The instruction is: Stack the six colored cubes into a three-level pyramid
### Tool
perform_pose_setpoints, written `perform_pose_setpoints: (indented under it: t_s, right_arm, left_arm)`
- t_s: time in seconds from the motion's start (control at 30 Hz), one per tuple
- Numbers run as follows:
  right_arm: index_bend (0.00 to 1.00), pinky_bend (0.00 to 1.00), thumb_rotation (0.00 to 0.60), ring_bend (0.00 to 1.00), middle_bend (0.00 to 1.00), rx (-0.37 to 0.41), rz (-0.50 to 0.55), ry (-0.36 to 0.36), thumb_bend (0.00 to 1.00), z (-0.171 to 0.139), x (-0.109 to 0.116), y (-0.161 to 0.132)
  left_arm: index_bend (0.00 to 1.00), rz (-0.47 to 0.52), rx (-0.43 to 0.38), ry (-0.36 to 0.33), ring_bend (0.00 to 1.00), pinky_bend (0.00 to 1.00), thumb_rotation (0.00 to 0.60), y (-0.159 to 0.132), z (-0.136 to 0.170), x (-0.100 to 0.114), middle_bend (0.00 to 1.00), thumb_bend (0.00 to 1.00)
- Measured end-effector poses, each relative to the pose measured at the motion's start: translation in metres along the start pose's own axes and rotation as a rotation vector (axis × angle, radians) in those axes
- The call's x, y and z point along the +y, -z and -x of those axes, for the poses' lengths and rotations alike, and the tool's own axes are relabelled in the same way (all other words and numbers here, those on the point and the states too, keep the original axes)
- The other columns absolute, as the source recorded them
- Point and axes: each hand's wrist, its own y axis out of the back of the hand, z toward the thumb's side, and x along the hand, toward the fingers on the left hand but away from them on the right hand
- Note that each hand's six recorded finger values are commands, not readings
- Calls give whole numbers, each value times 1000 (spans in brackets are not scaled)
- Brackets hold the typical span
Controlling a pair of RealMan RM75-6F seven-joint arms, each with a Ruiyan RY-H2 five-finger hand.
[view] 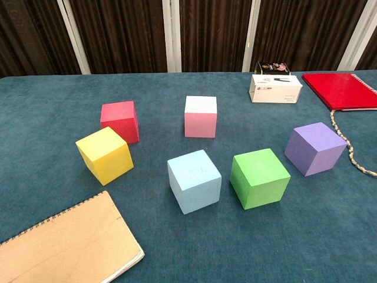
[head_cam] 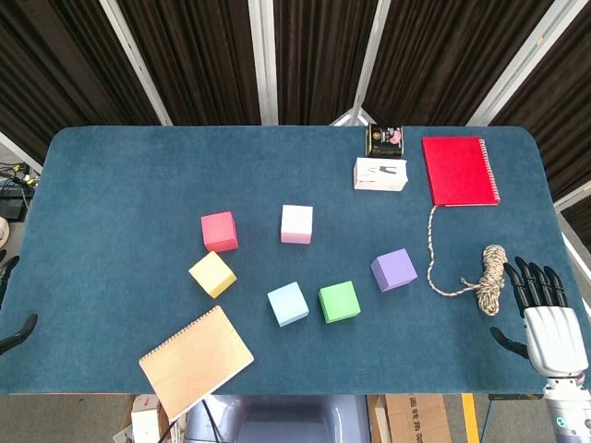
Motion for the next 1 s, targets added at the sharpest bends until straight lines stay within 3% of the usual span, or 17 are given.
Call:
perform_pose_setpoints:
  t_s: [0.37,0.73,1.0]
  right_arm:
    - [0,0,600,0,0,22,10,-18,163,0,-3,-5]
    - [0,0,600,0,0,86,55,-83,163,3,-15,-17]
    - [0,0,600,0,0,200,138,-169,163,36,-11,-31]
  left_arm:
    - [80,-2,-5,-3,0,32,600,-3,0,0,0,359]
    - [80,3,6,-22,0,32,600,-1,4,6,0,359]
    - [80,-7,22,-17,0,32,600,1,4,4,0,359]
